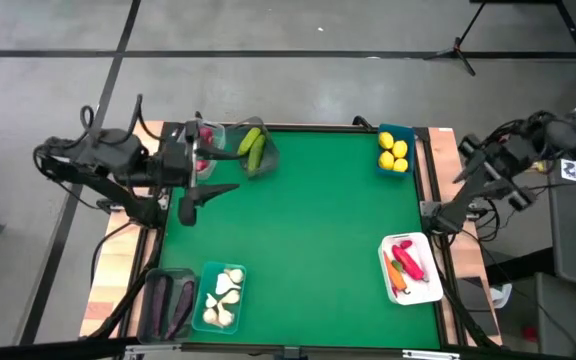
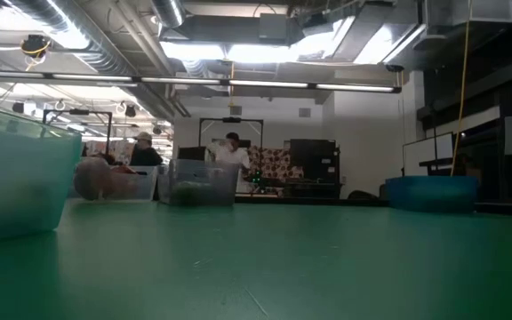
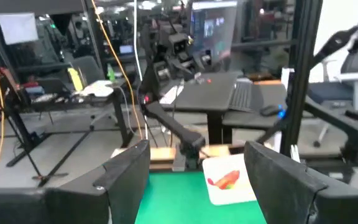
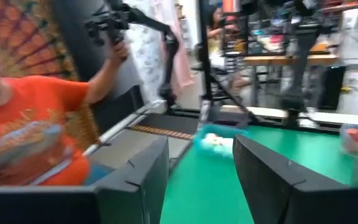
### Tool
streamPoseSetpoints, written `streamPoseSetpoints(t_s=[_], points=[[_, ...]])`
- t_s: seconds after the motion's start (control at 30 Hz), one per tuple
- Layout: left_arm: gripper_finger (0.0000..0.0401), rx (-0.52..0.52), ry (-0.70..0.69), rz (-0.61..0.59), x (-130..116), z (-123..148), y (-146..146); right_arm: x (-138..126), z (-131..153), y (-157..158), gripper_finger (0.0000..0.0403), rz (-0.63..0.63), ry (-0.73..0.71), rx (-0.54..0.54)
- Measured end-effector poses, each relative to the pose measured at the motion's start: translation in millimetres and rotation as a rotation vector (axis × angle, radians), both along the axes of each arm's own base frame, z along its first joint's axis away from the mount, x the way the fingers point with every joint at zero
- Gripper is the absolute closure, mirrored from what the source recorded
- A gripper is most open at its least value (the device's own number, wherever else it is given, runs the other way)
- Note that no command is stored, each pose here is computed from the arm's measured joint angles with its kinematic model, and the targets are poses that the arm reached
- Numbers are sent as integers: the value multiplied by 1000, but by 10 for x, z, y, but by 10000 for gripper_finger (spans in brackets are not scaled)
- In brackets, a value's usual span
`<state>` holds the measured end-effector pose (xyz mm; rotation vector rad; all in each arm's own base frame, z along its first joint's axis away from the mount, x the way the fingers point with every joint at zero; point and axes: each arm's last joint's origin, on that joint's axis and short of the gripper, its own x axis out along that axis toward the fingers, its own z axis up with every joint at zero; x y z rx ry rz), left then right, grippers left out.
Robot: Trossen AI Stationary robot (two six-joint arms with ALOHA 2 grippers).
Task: Sort produce into baskets
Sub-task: Return to Home Position
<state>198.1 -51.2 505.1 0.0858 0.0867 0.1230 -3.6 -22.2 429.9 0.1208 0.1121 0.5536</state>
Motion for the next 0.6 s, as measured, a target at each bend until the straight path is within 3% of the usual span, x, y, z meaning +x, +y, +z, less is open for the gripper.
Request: streamPoseSetpoints(t_s=[0.1,0.3,0.4,0.5,0.6], points=[[143,-34,-1,14,-117,-216,35,-58,-216,-82,223,-8,-20,4],[143,-118,-135,55,-203,-823,75,-116,-648,-97,223,127,-128,144],[143,-172,-203,27,-229,-1163,63,-103,-832,-78,223,132,-180,205],[143,-223,-257,6,-237,-1484,42,-7,-966,57,223,144,-128,169],[143,-267,-315,-6,-240,-1747,34,58,-965,164,223,187,-178,219]])
